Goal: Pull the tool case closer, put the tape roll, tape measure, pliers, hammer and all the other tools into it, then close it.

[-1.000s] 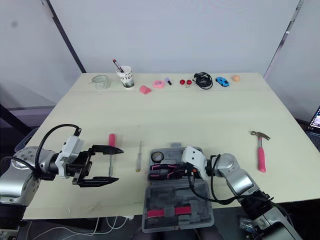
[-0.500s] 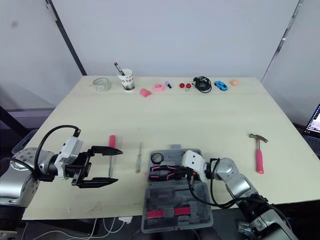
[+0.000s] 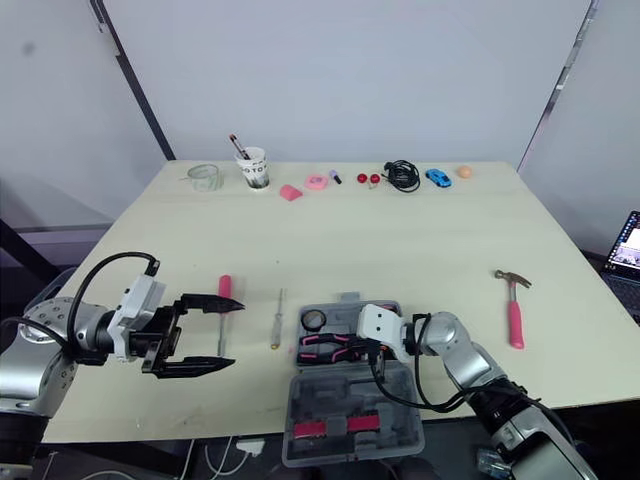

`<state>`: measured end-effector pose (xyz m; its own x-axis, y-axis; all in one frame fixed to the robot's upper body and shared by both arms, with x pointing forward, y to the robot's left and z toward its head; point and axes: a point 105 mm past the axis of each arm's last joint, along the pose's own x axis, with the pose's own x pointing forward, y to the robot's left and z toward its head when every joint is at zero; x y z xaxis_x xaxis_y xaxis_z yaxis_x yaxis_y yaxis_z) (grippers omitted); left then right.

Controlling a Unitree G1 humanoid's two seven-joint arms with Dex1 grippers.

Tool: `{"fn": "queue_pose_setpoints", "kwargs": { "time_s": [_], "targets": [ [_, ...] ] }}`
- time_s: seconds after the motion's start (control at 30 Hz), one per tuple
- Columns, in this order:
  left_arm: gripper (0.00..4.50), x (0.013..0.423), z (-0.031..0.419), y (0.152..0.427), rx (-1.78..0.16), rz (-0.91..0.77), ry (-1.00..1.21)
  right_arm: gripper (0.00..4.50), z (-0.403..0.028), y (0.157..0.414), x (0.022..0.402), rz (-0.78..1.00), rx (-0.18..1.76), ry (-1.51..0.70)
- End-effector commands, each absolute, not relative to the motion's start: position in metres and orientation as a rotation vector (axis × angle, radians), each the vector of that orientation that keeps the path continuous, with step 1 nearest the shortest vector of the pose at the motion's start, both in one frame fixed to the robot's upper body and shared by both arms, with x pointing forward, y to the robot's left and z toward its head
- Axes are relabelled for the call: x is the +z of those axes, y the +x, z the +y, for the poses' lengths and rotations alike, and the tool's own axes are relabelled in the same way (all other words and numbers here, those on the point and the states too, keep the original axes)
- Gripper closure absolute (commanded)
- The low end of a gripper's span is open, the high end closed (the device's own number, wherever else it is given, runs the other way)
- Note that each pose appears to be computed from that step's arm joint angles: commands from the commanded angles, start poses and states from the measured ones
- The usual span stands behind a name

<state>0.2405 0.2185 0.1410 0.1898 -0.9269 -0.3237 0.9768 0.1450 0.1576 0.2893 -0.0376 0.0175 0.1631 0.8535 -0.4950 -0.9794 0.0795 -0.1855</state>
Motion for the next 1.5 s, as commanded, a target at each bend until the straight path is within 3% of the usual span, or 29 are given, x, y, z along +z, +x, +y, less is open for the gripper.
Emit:
{"fn": "queue_pose_setpoints", "kwargs": {
  "time_s": [0.03,0.33,0.47,0.77,0.9,1.13,1.27,1.5],
  "targets": [
    [0.00,0.154,0.220,0.238,-1.379,0.127,0.411,4.41,-0.080,0.244,-0.073,0.748,1.412,-0.558],
    [0.00,0.154,0.222,0.238,-1.378,0.136,0.405,4.41,-0.095,0.238,-0.090,0.811,1.401,-0.625],
    [0.00,0.153,0.221,0.237,-1.377,0.136,0.401,4.41,-0.093,0.245,-0.083,0.761,1.382,-0.615],
    [0.00,0.146,0.220,0.238,-1.326,0.125,0.372,4.41,-0.059,0.281,-0.004,0.362,1.279,-0.395],
    [0.00,0.143,0.219,0.238,-1.290,0.112,0.351,4.41,-0.051,0.284,0.033,0.202,1.262,-0.297],
    [0.00,0.140,0.217,0.241,-1.218,0.084,0.310,4.41,-0.054,0.285,0.067,0.103,1.206,-0.182],
    [0.00,0.144,0.219,0.254,-1.057,0.010,0.222,4.41,-0.076,0.290,0.105,-0.037,1.100,-0.122],
    [0.00,0.138,0.230,0.254,-0.923,0.008,0.216,4.41,-0.135,0.289,0.113,-0.047,0.912,-0.113]
  ]
}}
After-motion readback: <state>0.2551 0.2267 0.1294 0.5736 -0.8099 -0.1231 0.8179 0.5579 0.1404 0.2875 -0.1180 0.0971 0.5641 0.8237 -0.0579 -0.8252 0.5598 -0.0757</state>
